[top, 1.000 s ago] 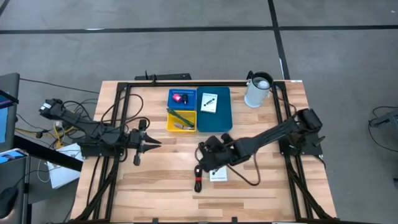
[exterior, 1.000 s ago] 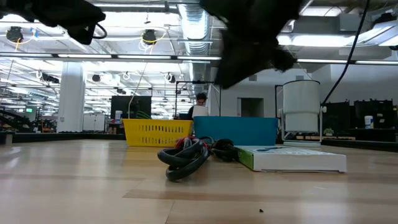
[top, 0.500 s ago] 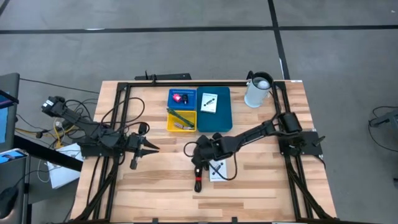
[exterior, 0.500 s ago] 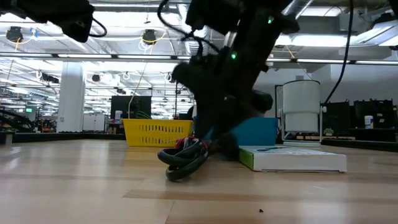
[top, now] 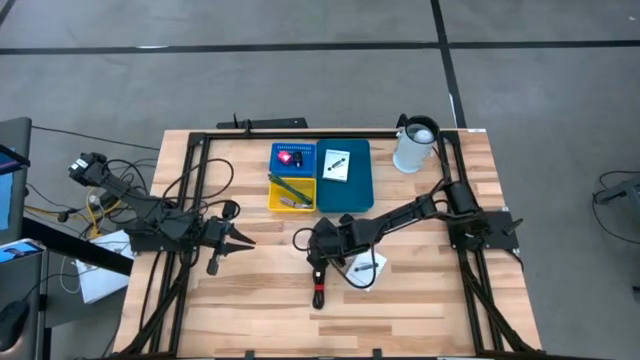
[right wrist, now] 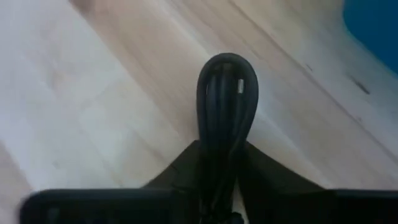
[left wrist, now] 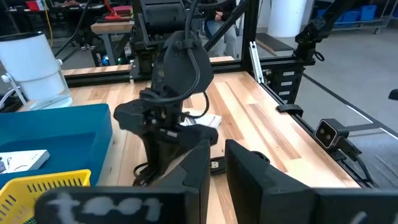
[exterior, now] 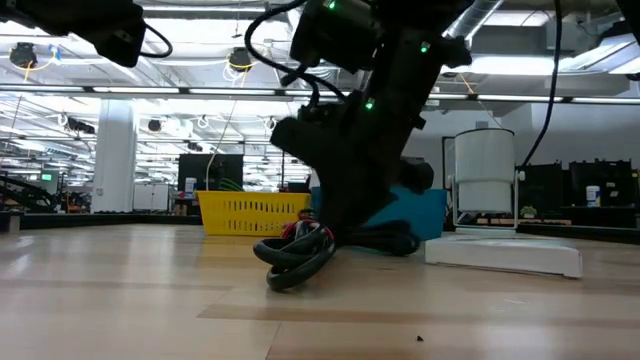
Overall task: Pick and place items into bin
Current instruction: Put the top black USB cable into the yellow basket, then put the black USB cable into the yellow basket
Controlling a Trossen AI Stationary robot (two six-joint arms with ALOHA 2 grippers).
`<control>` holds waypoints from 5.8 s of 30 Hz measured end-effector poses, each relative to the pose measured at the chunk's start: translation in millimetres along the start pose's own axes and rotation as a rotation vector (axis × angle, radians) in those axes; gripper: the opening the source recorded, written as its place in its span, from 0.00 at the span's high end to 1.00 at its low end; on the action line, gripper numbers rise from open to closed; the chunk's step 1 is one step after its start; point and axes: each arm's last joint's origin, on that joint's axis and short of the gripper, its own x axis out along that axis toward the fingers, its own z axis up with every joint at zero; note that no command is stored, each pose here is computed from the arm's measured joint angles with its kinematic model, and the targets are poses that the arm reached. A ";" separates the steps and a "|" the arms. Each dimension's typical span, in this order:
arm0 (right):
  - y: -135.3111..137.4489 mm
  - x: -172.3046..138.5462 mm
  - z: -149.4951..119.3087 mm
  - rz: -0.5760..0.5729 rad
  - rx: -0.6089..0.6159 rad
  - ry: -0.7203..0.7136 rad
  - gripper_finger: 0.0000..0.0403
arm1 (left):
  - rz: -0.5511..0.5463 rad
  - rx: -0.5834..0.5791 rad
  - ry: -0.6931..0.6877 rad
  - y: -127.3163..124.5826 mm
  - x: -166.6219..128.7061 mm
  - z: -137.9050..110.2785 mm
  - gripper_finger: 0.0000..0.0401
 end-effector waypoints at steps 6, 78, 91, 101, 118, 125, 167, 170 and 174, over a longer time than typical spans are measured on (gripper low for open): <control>3.6 -30.4 17.0 0.074 -0.039 -0.117 0.85 | 0.000 -0.002 0.000 0.0 0.0 0.0 0.90; -77.6 -51.3 150.5 0.085 -0.306 -0.721 0.67 | 0.001 0.008 0.009 0.1 0.0 -0.8 0.90; -77.0 -50.8 149.4 0.084 -0.310 -0.713 0.66 | 0.001 0.008 0.009 0.1 0.0 -0.8 0.90; -76.5 -50.7 148.8 0.084 -0.312 -0.707 0.62 | 0.001 0.008 0.009 0.1 0.0 -0.8 0.90; -51.9 -53.5 119.7 0.109 -0.392 -0.555 0.61 | 0.001 0.008 0.012 0.1 0.0 -1.1 0.90; -15.5 -57.2 73.7 0.210 -0.439 -0.361 0.60 | 0.002 0.010 0.018 0.1 0.0 -1.7 0.90; 48.4 -38.6 -31.9 0.384 0.254 0.230 0.50 | 0.002 -0.030 0.027 0.1 0.0 -2.5 0.90; 56.6 -22.4 -31.1 0.440 0.265 0.259 0.48 | 0.002 -0.029 0.030 0.1 0.0 -2.6 0.90; 56.5 -7.4 -35.4 0.434 0.282 0.312 0.48 | 0.000 -0.029 0.033 -0.3 0.9 -3.0 0.90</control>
